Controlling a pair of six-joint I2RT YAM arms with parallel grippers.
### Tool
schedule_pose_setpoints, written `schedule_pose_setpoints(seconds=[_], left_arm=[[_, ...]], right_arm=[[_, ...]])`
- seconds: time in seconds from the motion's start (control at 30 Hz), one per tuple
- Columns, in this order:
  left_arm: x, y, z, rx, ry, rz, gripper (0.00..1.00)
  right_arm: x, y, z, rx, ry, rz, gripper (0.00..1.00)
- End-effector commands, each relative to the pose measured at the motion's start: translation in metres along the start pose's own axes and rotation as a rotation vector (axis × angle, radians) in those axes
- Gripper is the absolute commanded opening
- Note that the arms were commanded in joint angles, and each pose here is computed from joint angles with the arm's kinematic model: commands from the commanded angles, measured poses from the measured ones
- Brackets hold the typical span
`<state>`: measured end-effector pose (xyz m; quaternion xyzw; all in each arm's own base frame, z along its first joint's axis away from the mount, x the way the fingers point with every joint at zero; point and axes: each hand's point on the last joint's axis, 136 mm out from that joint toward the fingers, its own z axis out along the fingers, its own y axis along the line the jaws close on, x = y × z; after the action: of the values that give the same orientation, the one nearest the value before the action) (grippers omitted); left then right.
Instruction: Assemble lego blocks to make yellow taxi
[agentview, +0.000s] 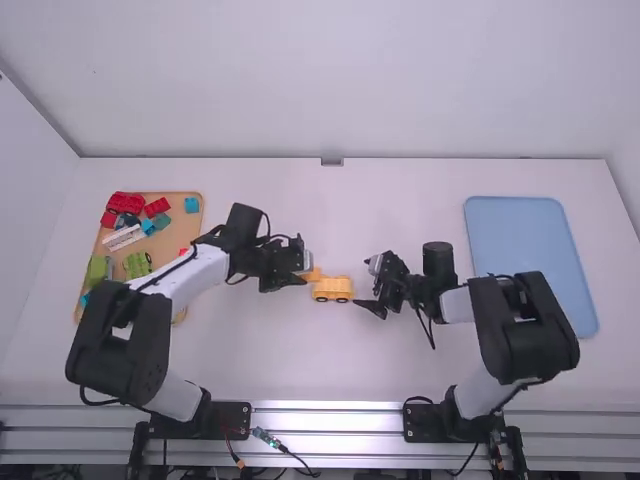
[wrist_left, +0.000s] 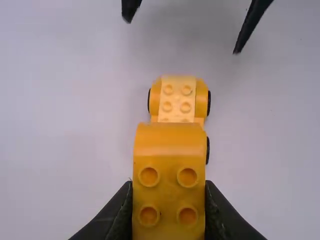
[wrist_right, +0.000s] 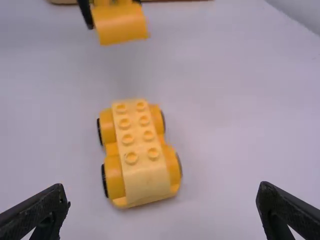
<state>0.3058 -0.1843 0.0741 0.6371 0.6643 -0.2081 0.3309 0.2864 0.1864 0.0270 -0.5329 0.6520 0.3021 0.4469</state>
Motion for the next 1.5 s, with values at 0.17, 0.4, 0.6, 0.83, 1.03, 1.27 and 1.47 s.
schedule_pose_setpoints(seconds=[0.17,0.4,0.6,0.83,1.03,1.27,1.47], left_arm=[[-0.009,0.0,0.008,-0.008,-0.008,0.028,0.02],[-0.013,-0.003,0.014,-0.011,-0.038,0.013,0.02],[-0.007,-0.012,0.028,0.029,-0.018,0.005,0.02],[0.003,-0.011,0.041,0.045,-0.013,-0.01,0.01],[-0.004,-0.013,0.052,0.05,-0.029,-0.004,0.01],[-0.01,-0.014,0.062,0.024,0.011,-0.01,0.02],[-0.004,-0.011,0.066,0.007,0.04,-0.04,0.01]], right_arm=[[0.007,0.008,0.034,-0.108,-0.005,-0.093,0.99],[0.018,0.008,0.053,-0.133,0.017,-0.096,0.99],[0.018,0.004,0.067,-0.142,-0.003,-0.079,1.0],[0.019,0.008,0.069,-0.151,-0.003,-0.087,0.73],[0.022,0.012,0.068,-0.157,0.001,-0.094,0.61],[0.021,0.016,0.067,-0.175,-0.012,-0.101,0.37],[0.023,0.017,0.067,-0.183,-0.006,-0.102,0.46]])
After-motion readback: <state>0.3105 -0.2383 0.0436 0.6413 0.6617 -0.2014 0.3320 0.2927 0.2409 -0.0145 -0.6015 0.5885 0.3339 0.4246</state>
